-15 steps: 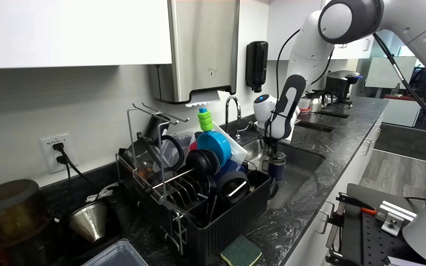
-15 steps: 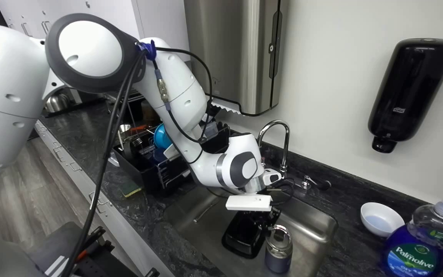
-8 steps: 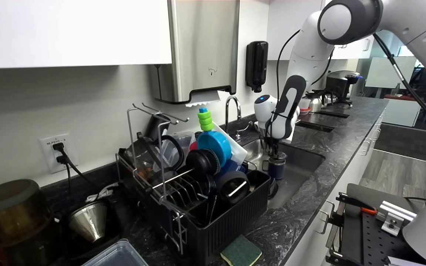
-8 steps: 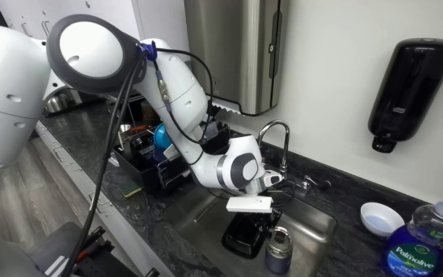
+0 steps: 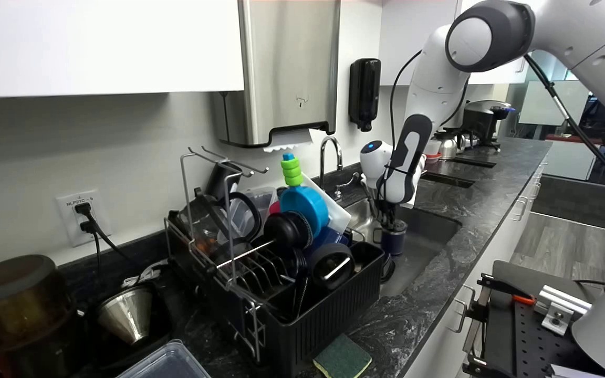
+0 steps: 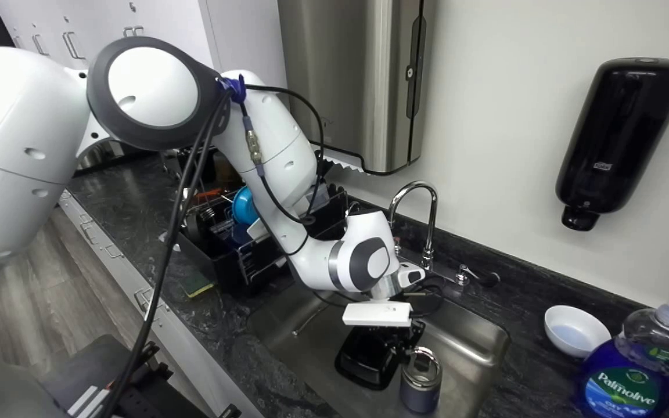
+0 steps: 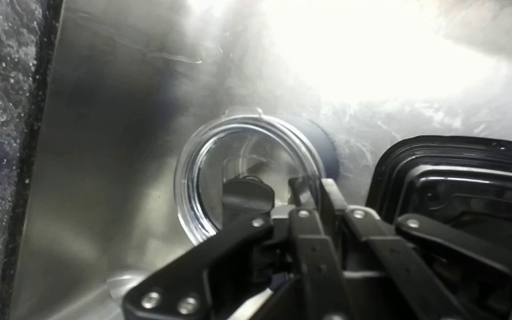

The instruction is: Take the lid and put it on the cup

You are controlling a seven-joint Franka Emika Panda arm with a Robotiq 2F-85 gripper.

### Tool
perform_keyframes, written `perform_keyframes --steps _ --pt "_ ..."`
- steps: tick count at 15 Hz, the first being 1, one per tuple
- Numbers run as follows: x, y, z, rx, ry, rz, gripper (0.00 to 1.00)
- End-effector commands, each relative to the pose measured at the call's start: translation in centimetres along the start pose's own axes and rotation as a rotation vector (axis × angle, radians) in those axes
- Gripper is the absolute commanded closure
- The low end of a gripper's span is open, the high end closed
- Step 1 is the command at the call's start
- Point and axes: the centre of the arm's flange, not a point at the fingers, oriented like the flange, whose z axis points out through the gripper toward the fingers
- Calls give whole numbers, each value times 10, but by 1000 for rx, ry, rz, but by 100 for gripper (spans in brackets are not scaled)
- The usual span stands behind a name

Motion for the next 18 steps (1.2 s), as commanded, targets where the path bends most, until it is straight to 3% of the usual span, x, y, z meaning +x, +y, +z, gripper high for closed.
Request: perform_keyframes --steps 1,7,8,9,18 --pt "3 0 4 -22 21 -33 97" --pt "3 0 4 -25 33 -45 97" --pt "3 1 4 -24 35 -46 65" --pt "3 1 3 -26 35 -51 64" --pt "0 2 -3 -38 43 -65 1"
